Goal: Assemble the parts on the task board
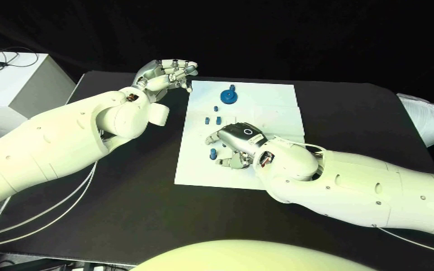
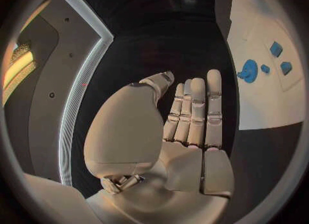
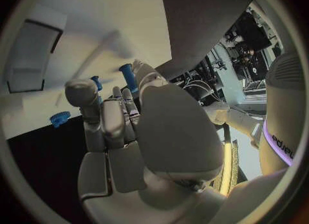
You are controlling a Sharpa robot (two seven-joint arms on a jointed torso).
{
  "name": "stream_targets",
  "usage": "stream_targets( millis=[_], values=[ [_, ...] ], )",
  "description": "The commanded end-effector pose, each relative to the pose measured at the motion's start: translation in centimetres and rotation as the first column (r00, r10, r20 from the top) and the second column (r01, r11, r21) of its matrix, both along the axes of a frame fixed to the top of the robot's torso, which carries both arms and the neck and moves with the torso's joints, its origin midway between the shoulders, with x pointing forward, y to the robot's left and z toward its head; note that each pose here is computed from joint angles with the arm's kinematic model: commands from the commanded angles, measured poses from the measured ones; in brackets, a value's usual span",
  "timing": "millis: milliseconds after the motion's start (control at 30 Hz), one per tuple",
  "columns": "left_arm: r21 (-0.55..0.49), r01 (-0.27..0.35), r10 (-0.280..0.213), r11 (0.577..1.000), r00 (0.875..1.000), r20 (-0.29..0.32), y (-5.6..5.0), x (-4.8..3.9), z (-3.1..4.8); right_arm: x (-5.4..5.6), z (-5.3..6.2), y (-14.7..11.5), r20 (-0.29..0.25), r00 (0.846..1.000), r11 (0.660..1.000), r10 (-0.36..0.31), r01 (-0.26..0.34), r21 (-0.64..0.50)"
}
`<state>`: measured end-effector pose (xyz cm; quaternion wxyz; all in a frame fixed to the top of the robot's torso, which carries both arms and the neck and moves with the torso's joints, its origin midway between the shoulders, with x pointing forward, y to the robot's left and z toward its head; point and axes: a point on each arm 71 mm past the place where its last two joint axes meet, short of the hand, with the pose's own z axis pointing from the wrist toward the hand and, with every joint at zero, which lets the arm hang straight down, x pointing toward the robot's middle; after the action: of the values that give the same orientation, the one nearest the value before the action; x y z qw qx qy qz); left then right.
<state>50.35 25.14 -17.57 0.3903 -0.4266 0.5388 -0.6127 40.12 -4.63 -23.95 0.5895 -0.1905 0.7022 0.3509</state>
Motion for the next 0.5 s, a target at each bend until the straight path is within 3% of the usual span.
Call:
stream_targets(
  millis=[33, 367, 500],
  values=[
    [-0.011, 0.017, -0.017, 1.0, 1.0, 0.004, -0.2, -0.05, 0.1, 0.1, 0.2, -0.1, 0.025, 1.0, 1.0, -0.013, 0.012, 0.029],
    [-0.011, 0.017, -0.017, 1.0, 1.0, 0.003, -0.2, -0.04, 0.09, 0.1, 0.2, -0.9, 0.011, 1.0, 0.999, -0.018, 0.018, 0.033],
    [-0.01, 0.016, -0.016, 1.0, 1.0, 0.003, -0.1, -0.03, 0.07, -0.1, 0.7, -1.8, 0.0, 1.0, 0.998, -0.024, 0.024, 0.057]
  ],
)
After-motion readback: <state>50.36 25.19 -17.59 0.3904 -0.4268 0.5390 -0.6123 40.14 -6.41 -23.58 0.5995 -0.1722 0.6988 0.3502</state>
